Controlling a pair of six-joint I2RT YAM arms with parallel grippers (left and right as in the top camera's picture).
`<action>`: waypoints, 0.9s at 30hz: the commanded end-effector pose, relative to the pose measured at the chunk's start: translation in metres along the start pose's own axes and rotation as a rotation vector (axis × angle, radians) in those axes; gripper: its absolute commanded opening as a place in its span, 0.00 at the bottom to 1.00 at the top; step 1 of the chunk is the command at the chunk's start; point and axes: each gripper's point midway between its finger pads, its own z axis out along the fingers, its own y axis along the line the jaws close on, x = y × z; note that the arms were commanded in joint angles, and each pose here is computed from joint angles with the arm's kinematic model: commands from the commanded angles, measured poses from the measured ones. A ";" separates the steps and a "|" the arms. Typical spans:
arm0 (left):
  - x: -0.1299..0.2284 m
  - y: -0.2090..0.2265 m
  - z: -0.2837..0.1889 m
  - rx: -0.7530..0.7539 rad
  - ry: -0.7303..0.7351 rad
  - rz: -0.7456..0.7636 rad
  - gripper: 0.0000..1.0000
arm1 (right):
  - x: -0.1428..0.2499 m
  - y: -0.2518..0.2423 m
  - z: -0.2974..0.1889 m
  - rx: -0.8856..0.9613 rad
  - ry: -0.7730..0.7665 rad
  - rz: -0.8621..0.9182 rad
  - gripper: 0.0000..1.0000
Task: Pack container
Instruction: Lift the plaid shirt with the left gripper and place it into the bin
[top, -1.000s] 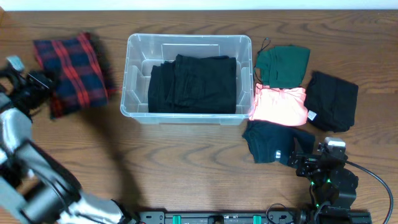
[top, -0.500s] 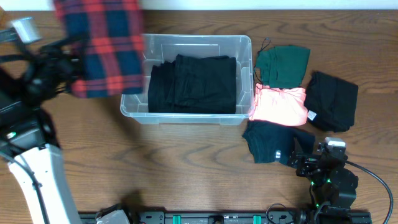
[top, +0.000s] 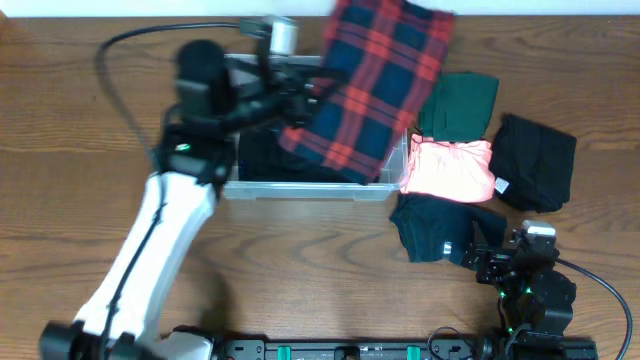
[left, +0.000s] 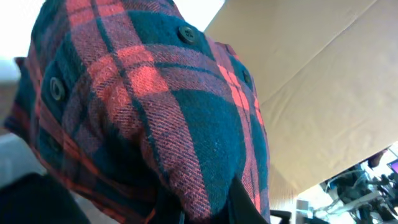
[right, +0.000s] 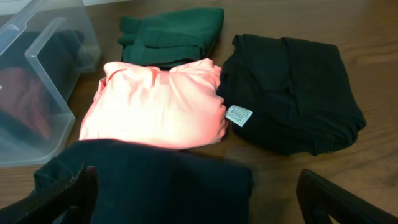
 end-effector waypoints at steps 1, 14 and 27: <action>0.005 0.022 0.025 -0.085 -0.013 -0.024 0.06 | 0.000 0.000 0.000 -0.001 -0.003 0.014 0.99; 0.062 0.142 0.028 -0.447 0.077 -0.248 0.06 | 0.000 0.000 0.000 -0.001 -0.003 0.014 0.99; 0.092 0.234 -0.077 -0.871 0.173 -0.329 0.06 | 0.000 0.000 0.000 -0.001 -0.003 0.014 0.99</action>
